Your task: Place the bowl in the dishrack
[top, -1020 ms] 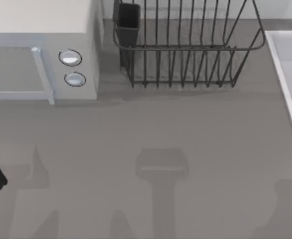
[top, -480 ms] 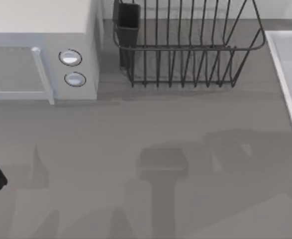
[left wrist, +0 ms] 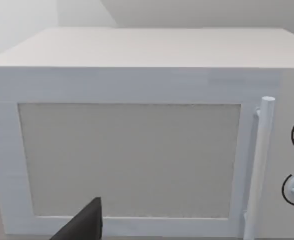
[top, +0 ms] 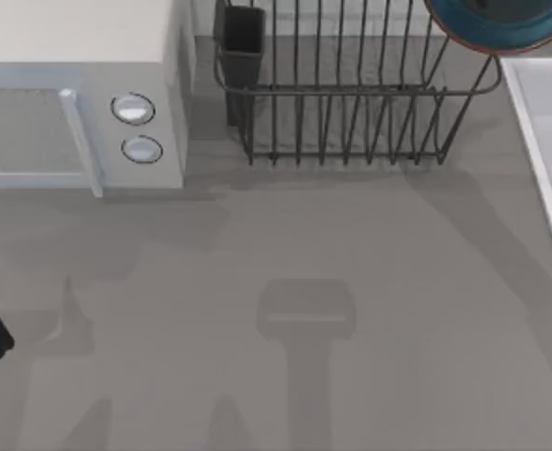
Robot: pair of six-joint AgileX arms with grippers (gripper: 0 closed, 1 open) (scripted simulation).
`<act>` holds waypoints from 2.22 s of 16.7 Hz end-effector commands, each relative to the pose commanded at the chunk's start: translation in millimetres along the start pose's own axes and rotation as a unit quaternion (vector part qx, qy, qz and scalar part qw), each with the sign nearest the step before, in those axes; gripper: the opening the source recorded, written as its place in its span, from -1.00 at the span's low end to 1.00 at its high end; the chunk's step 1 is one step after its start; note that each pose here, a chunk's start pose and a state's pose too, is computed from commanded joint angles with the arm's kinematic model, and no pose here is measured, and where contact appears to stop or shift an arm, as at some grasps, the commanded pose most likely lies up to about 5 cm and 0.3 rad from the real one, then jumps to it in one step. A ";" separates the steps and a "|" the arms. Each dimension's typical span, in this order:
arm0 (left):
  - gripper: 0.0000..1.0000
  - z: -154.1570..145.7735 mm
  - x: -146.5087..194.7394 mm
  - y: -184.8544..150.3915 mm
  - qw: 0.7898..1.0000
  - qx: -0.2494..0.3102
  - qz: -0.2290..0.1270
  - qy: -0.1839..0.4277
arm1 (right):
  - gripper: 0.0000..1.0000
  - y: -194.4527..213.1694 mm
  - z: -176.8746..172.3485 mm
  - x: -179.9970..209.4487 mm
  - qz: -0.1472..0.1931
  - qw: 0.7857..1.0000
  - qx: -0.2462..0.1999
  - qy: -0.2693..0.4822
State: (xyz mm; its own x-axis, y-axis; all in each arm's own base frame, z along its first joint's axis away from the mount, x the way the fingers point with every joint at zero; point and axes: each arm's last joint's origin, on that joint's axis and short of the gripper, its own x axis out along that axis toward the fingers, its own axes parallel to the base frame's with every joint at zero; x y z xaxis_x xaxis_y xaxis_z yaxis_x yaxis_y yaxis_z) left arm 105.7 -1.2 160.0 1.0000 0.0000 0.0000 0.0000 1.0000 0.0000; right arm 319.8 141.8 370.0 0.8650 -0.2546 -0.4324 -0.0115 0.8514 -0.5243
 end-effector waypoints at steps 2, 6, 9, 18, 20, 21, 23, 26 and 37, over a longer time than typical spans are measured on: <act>1.00 0.0 0.0 0.0 1.000 0.000 0.000 0.000 | -1.00 38.6 18.6 -50.0 0.008 0.993 0.062 -0.100; 1.00 0.0 0.0 0.0 1.000 0.000 0.000 0.000 | -1.00 73.7 27.4 -136.2 0.043 0.954 0.200 -0.219; 1.00 0.0 0.0 0.0 1.000 0.000 0.000 0.000 | -1.00 79.6 23.9 -167.4 0.059 0.932 0.258 -0.247; 1.00 0.0 0.0 0.0 1.000 0.000 0.000 0.000 | -1.00 100.0 27.9 -146.2 0.062 0.931 0.261 -0.248; 1.00 0.0 0.0 0.0 1.000 0.000 0.000 0.000 | -1.00 123.2 29.9 -113.4 0.063 0.932 0.259 -0.247; 1.00 0.0 0.0 0.0 1.000 0.000 0.000 0.000 | -1.00 135.1 29.6 -93.0 0.063 0.931 0.261 -0.247; 1.00 0.0 0.0 0.0 1.000 0.000 0.000 0.000 | -1.00 155.8 25.1 -47.1 0.064 0.927 0.269 -0.252; 1.00 0.0 0.0 0.0 1.000 0.000 0.000 0.000 | -1.00 174.9 6.8 23.2 0.063 0.924 0.276 -0.258; 1.00 0.0 0.0 0.0 1.000 0.000 0.000 0.000 | -0.70 181.0 -24.2 88.7 0.061 0.929 0.266 -0.250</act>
State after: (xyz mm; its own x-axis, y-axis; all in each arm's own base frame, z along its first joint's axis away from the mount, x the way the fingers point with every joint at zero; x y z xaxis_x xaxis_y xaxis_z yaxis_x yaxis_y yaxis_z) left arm 105.7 -1.2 160.0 1.0000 0.0000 0.0000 0.0000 1.0000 0.0000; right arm 382.4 262.3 219.0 0.9999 -0.0100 0.0000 0.0100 0.9999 0.0000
